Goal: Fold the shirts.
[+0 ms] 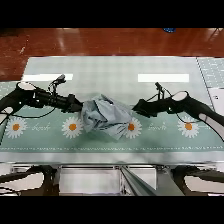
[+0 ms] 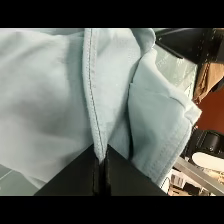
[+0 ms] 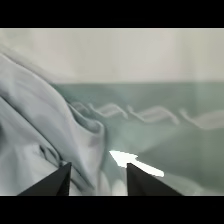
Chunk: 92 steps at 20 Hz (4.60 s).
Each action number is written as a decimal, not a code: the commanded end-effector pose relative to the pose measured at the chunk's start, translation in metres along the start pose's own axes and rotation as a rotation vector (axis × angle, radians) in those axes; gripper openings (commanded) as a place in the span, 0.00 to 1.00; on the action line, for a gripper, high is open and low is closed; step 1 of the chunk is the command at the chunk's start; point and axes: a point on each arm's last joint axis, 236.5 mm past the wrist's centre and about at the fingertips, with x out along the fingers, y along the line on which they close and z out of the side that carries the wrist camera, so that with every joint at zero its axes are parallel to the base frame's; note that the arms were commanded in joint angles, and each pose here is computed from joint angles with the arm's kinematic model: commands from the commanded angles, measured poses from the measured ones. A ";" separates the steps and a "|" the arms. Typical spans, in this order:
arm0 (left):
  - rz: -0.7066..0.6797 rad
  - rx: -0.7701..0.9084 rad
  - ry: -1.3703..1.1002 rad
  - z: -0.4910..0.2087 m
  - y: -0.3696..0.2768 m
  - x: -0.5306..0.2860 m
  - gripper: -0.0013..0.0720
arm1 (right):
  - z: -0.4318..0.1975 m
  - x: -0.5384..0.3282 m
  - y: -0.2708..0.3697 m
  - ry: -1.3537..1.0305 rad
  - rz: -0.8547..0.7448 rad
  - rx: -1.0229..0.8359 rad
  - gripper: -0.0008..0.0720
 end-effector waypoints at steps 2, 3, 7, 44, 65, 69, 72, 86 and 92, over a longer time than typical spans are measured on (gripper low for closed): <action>0.016 0.001 0.013 -0.003 0.005 -0.003 0.04 | 0.004 0.023 0.018 0.116 0.061 -0.031 0.57; 0.017 0.000 0.010 -0.002 0.006 -0.002 0.04 | 0.001 0.027 0.020 0.134 0.058 -0.045 0.55; 0.021 0.000 0.005 -0.001 0.006 -0.002 0.04 | -0.001 0.038 0.035 0.137 0.060 -0.113 0.04; 0.950 0.375 -0.781 -0.082 -0.129 -0.299 0.04 | -0.082 -0.401 0.044 -0.752 -0.581 -0.333 0.04; 0.725 0.050 -0.280 0.139 0.035 -0.122 0.71 | 0.068 -0.221 -0.148 -0.321 -0.572 0.064 0.57; 0.744 0.048 -0.292 0.098 0.050 -0.173 0.71 | 0.038 -0.271 -0.185 -0.358 -0.615 0.209 0.57; 0.553 -0.174 -0.339 0.038 0.073 -0.142 0.71 | 0.007 -0.240 -0.199 -0.367 -0.428 0.388 0.57; 0.267 -0.486 -0.225 -0.066 0.110 -0.043 0.71 | -0.024 -0.188 -0.156 -0.226 -0.168 0.270 0.57; 0.278 -0.459 -0.047 -0.087 0.105 0.009 0.71 | -0.025 -0.188 -0.156 -0.225 -0.167 0.283 0.57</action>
